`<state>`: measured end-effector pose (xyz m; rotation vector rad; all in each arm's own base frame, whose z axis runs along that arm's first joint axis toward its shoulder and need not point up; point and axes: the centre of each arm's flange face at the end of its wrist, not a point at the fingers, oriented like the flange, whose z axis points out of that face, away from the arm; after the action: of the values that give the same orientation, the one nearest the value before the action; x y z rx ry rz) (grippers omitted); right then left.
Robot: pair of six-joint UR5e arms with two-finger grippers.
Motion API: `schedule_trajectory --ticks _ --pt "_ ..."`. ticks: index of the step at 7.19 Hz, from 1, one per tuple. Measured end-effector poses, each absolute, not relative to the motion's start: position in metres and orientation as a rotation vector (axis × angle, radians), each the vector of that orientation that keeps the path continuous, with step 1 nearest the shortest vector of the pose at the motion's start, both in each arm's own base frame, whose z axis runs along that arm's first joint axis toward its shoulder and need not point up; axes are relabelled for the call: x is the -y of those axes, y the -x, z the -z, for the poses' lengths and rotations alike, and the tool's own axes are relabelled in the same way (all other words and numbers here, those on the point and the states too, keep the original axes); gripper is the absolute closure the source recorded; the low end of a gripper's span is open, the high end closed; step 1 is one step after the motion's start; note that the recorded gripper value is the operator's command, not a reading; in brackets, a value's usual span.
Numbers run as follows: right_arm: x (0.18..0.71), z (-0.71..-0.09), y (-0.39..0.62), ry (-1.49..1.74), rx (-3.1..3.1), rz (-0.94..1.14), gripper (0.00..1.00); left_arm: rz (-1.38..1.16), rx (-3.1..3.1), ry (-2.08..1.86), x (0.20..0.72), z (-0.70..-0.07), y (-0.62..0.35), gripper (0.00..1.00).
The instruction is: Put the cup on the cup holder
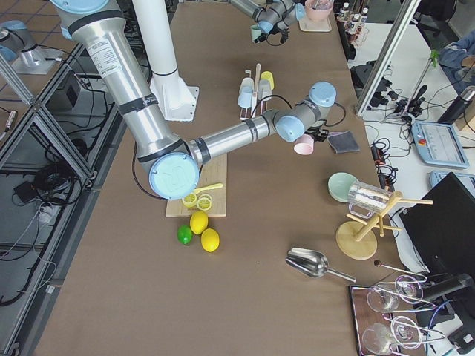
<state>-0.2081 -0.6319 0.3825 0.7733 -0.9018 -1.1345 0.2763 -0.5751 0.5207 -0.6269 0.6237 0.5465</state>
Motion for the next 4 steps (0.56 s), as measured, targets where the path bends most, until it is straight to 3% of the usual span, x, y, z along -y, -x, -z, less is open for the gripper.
schedule_trajectory --ticks 4 --pt "0.611 -0.359 0.165 -1.012 1.026 1.127 1.00 -0.646 -0.605 0.286 0.590 -0.432 -0.244 1.00"
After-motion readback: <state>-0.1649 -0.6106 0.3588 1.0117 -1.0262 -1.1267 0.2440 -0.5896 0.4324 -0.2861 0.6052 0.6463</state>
